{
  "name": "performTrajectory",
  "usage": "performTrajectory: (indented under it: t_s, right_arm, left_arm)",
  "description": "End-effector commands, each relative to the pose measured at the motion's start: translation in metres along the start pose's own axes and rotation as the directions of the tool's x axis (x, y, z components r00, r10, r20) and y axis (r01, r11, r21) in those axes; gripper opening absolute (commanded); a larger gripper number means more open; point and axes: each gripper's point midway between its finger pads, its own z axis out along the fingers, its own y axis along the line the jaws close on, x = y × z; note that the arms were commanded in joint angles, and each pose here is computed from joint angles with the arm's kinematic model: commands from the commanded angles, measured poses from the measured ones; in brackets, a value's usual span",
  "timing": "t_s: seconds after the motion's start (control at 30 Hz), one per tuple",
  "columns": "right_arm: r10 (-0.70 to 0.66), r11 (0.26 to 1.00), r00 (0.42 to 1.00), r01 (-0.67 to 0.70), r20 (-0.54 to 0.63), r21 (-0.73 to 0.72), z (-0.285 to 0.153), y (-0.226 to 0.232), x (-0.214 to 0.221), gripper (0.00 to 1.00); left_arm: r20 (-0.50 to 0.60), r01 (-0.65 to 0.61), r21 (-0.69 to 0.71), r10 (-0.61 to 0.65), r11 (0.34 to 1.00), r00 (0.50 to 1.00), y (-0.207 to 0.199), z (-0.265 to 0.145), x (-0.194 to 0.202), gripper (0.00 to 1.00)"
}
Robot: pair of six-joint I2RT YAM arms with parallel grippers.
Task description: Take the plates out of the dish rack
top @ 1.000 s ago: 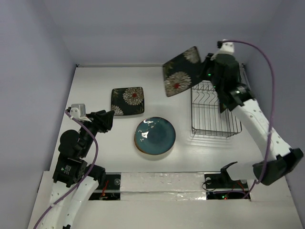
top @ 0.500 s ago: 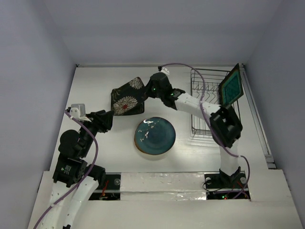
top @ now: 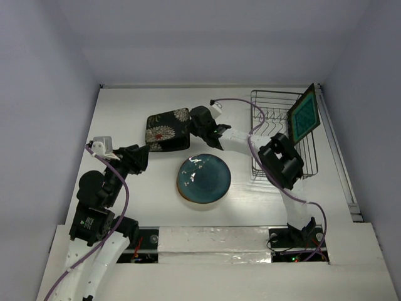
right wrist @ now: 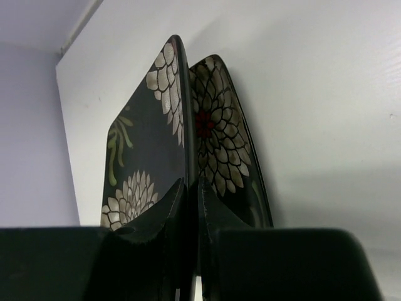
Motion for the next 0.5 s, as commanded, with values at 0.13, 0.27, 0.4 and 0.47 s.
performTrajectory:
  t_s: [0.13, 0.27, 0.4, 0.47]
  right_arm:
    - [0.246, 0.949, 0.969, -0.233, 0.034, -0.213, -0.009, 0.081, -0.014, 0.17]
    - [0.240, 0.955, 0.971, -0.233, 0.015, -0.184, -0.005, 0.067, -0.003, 0.21]
    - [0.201, 0.965, 0.980, -0.197, 0.002, -0.172, -0.006, 0.063, 0.001, 0.40]
    - [0.155, 0.975, 0.988, -0.151, 0.009, -0.160, -0.010, 0.060, -0.001, 0.50]
  left_arm:
    - [0.034, -0.005, 0.016, 0.004, 1.000, 0.999, -0.003, 0.002, -0.008, 0.44]
    - [0.037, -0.005, 0.018, 0.004, 1.000, 0.999, -0.004, 0.002, -0.009, 0.44]
    - [0.039, -0.005, 0.020, 0.004, 1.000, 0.999, -0.004, 0.001, -0.009, 0.44]
    - [0.039, -0.007, 0.021, 0.006, 1.000, 0.999, -0.004, 0.001, -0.009, 0.44]
